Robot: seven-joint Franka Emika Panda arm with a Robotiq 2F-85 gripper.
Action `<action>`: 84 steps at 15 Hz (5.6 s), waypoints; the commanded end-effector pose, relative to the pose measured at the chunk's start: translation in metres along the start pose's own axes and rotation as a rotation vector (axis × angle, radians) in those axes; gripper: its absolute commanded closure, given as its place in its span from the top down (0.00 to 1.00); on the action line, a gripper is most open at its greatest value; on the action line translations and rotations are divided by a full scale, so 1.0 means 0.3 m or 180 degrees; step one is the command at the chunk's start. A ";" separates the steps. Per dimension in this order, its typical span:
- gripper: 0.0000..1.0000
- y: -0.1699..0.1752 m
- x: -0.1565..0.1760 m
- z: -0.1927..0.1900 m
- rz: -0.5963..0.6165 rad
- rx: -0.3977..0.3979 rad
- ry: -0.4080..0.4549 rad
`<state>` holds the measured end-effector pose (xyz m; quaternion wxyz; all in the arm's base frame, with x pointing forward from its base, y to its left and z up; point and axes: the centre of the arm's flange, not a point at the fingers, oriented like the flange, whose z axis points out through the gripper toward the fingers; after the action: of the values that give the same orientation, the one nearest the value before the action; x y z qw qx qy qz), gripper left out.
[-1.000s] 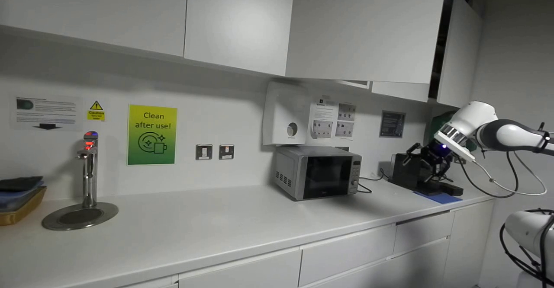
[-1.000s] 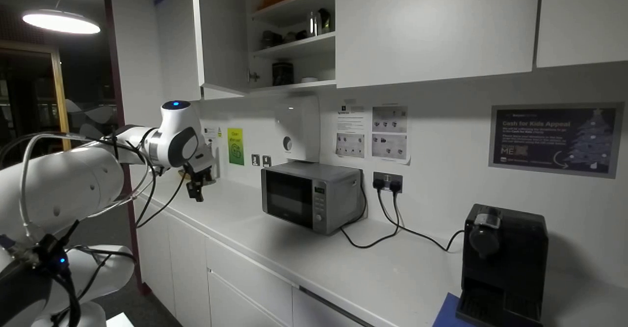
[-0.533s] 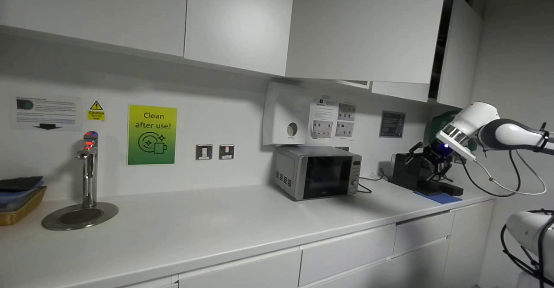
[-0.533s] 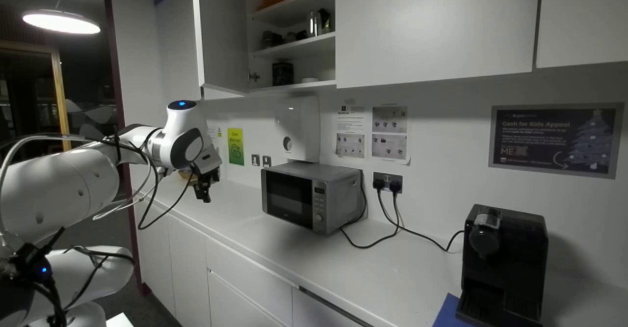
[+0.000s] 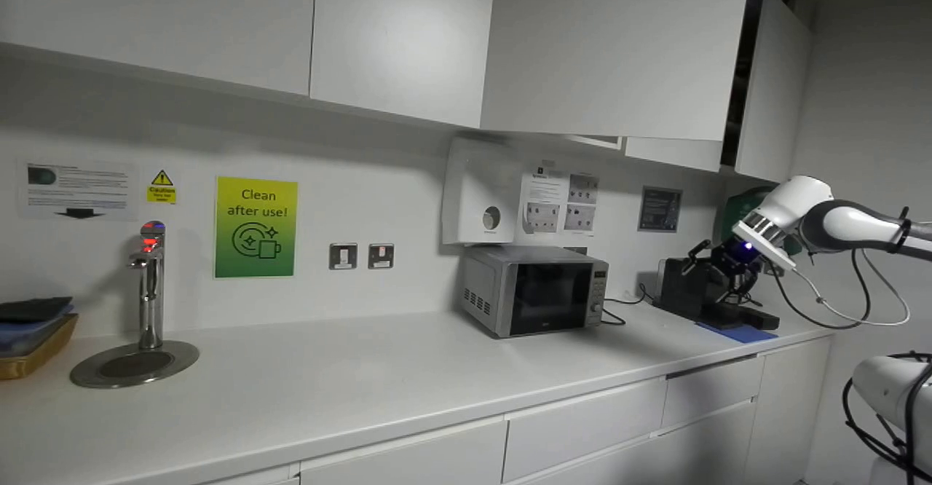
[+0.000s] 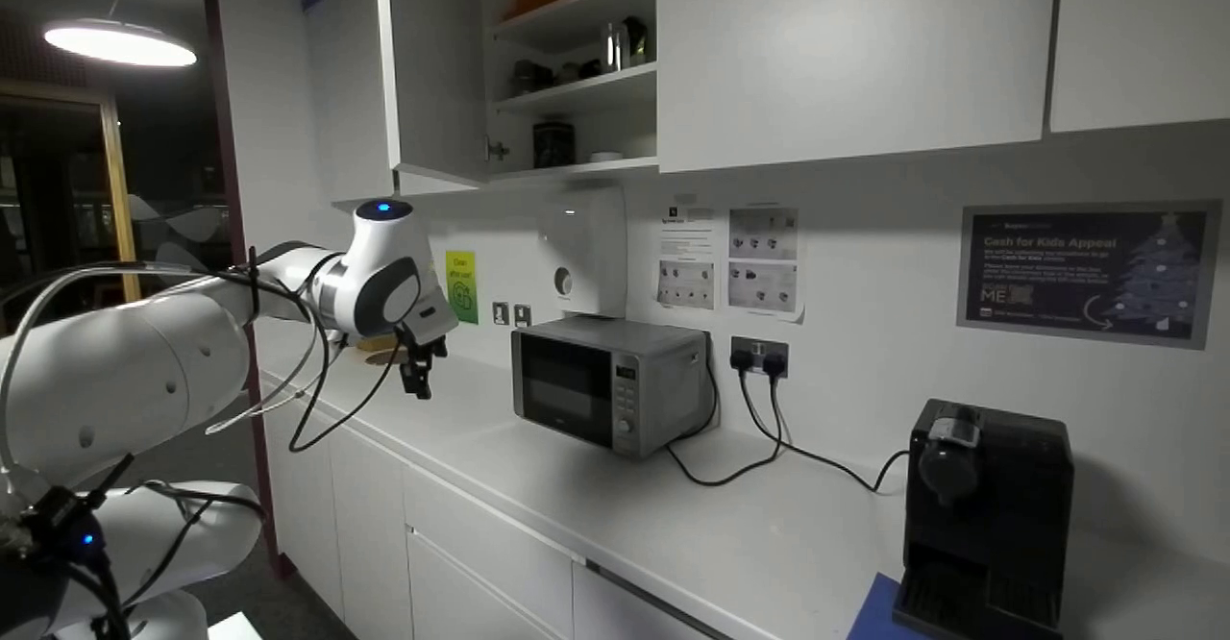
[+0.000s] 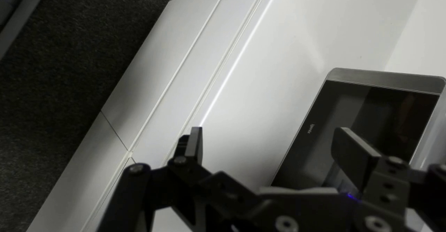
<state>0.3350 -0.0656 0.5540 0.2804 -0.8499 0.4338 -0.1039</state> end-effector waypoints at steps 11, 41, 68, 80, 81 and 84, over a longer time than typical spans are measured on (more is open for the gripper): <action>1.00 -0.065 0.222 -0.049 -0.0012 0.0191 0.0154; 1.00 -0.065 0.455 -0.067 0.0157 0.0534 0.0471; 1.00 -0.263 0.810 -0.043 -0.0366 0.1310 0.0633; 1.00 -0.439 0.887 -0.143 -0.0531 0.1893 0.0550; 1.00 -0.456 0.889 -0.146 -0.0551 0.1937 0.0535; 1.00 -0.509 0.891 -0.155 -0.0591 0.2057 0.0484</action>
<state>0.5625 -0.2250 0.6427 0.4741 -0.7504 0.3358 -0.3153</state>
